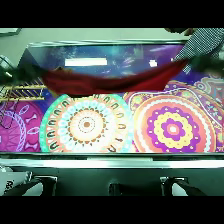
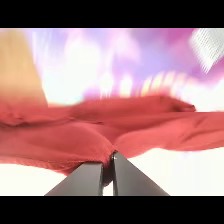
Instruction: Fold the clothes and pants, and hang the long-sleeved shirts on hangers.
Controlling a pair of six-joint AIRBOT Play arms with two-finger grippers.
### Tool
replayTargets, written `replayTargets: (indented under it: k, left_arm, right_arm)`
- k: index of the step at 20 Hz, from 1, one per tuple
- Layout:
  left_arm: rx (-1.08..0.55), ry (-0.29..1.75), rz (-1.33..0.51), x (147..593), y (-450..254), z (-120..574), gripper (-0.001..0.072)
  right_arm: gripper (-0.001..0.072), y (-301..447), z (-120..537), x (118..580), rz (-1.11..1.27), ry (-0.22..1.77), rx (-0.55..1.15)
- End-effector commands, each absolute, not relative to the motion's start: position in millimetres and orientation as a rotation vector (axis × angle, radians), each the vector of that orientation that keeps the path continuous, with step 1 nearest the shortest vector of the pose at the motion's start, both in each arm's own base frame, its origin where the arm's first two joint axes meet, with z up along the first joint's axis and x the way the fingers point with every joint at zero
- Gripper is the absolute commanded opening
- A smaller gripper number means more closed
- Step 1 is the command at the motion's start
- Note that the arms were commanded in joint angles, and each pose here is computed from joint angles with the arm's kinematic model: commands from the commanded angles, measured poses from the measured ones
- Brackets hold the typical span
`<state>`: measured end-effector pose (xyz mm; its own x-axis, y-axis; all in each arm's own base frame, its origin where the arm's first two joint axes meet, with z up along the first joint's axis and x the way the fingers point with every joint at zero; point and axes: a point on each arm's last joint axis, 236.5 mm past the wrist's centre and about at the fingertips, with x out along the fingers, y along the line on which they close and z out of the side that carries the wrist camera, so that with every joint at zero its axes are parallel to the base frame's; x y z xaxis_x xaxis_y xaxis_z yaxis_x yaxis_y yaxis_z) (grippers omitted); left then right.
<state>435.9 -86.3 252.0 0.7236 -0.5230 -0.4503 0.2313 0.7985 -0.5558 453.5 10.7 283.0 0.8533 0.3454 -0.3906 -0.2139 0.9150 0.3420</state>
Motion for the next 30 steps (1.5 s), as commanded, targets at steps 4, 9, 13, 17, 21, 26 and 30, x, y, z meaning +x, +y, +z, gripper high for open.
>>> replayTargets:
  k: [4,9,13,17,21,26,30]
  left_arm:
    - [-0.39,0.275,-0.2,328,-43,446,0.0017]
    - [-0.362,0.129,-0.062,234,-20,484,0.0017]
    - [-0.353,0.133,0.006,214,-7,479,0.0017]
    - [-0.292,0.37,-0.055,264,-19,414,0.0017]
    - [-0.27,0.721,-0.127,352,-25,287,0.0018]
    - [-0.319,0.95,-0.162,470,-32,115,0.0019]
    - [-0.27,1.011,-0.194,530,-50,9,0.0018]
  right_arm:
    - [0.0025,6,515,307,0.11,-0.062,0.063]
    - [0.0025,-4,559,203,-0.041,-0.235,0.046]
    - [0.0025,-7,541,203,-0.058,-0.158,0.065]
    - [0.0026,-8,442,279,0.002,0.257,0.164]
    - [0.0026,-1,291,380,0.134,0.754,0.315]
    - [0.0026,-27,99,473,0.126,1.098,0.414]
    - [0.0026,-43,2,525,0.089,1.119,0.458]
